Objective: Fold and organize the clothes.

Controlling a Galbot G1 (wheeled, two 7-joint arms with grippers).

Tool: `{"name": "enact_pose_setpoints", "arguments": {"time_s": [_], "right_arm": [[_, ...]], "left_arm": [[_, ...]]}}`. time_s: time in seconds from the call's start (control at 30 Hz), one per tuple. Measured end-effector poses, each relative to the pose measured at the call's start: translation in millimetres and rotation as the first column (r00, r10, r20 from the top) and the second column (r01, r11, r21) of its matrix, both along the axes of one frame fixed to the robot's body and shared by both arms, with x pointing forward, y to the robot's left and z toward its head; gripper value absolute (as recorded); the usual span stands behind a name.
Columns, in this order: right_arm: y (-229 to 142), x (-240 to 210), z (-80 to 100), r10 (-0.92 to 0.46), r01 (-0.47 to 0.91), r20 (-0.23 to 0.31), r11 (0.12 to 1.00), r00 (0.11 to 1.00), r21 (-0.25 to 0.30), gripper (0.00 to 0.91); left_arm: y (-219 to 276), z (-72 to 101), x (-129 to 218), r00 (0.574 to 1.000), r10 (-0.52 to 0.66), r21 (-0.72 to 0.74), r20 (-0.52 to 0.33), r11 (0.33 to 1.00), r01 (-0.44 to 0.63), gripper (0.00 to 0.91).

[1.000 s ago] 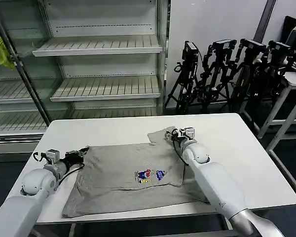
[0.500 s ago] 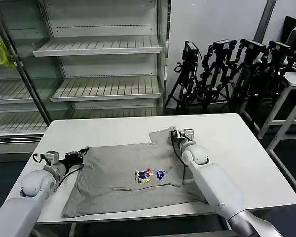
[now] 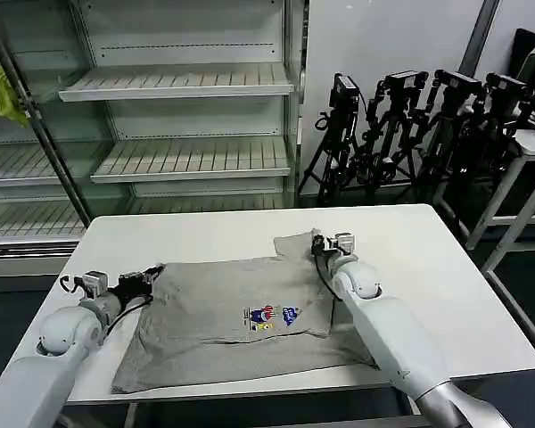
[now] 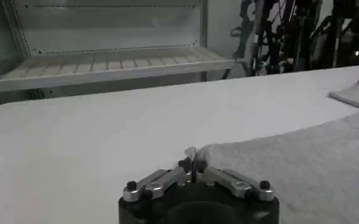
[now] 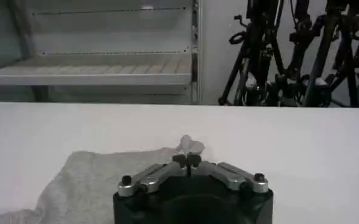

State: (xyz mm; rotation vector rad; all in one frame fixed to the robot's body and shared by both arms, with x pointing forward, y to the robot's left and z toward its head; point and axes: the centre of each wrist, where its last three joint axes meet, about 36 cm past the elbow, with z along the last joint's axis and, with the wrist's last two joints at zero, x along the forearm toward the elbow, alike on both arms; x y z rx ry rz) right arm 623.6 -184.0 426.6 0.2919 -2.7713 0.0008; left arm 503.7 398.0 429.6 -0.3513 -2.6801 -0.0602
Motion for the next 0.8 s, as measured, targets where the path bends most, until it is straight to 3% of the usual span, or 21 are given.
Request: {"name": "enact_pose_setpoints", "arguments": {"time_s": [0.47,0.8], "right_arm": [[0.8,-36.5,20.2,0.048,-0.050,0.047,0.998,0.998,0.027,0.000],[-26.2,-76.0,37.4,0.062,-0.067,0.100,0.997,0.993,0.041,0.000]], "left_arm": [[8.2,23.9,-19.3,0.999,-0.001,0.005,0.041,1.000,0.001,0.071],[7.1,44.9,-44.5,0.997,-0.030,0.011,0.076,1.000,0.030,0.071]]}}
